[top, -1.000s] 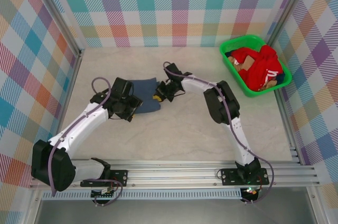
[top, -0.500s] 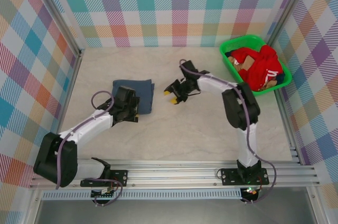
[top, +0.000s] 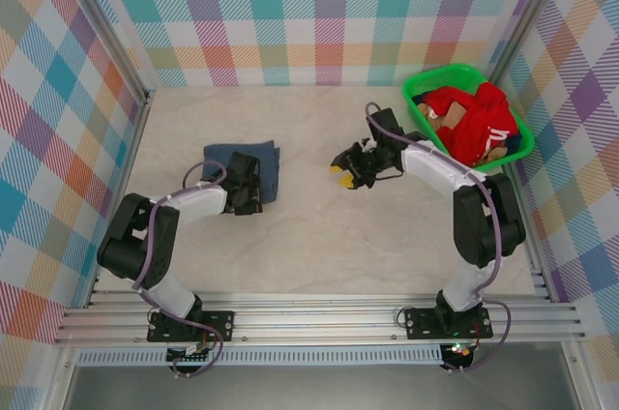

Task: Fold and stack the t-shirts

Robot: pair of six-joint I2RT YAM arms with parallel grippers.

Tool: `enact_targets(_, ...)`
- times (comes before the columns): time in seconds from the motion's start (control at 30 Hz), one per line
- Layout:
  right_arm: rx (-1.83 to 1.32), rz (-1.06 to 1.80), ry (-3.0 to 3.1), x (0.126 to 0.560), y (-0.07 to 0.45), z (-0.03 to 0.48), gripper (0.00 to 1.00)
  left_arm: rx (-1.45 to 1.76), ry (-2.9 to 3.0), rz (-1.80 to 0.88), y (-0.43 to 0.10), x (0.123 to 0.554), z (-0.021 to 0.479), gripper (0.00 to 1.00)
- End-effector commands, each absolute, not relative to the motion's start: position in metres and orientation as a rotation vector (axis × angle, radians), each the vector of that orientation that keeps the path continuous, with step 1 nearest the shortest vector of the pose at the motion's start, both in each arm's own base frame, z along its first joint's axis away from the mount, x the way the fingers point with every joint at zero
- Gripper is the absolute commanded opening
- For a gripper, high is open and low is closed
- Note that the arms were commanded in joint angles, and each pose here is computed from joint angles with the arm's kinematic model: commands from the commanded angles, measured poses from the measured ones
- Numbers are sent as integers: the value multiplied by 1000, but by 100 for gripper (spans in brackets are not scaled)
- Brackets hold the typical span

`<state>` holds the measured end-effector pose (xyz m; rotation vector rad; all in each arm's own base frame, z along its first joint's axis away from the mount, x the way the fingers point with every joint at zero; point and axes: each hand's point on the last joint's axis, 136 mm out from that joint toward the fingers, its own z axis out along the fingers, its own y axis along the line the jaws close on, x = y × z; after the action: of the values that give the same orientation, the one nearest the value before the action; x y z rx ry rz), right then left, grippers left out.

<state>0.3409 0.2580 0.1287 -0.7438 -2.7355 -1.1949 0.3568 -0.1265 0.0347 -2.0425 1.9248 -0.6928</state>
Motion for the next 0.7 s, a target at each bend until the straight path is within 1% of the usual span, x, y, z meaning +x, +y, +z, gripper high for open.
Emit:
enact_targets(0.0, -709, -1211, -2753, 326, 246, 144, 37, -2104, 1766, -636, -95, 380, 37, 42)
enact_targets(0.07, -710, -1201, -2768, 319, 238, 148, 36, -2103, 1733, -627, -78, 396, 38, 40)
enact_targets(0.2, -718, -1204, -2798, 307, 224, 160, 37, -2059, 1796, -598, -35, 434, 39, 39)
enact_targets(0.33, -710, -1231, -2842, 301, 213, 175, 37, -1932, 2014, -630, -1, 476, 30, 35)
enact_targets(0.47, -713, -1252, -2864, 298, 205, 183, 37, -1761, 2298, -524, 24, 499, 26, 35)
enact_targets(0.57, -726, -1260, -2859, 297, 201, 183, 37, -1756, 2331, -481, 47, 506, 20, 35)
enact_targets(0.67, -735, -1255, -2860, 297, 199, 183, 37, -1744, 2328, -490, 55, 516, 19, 35)
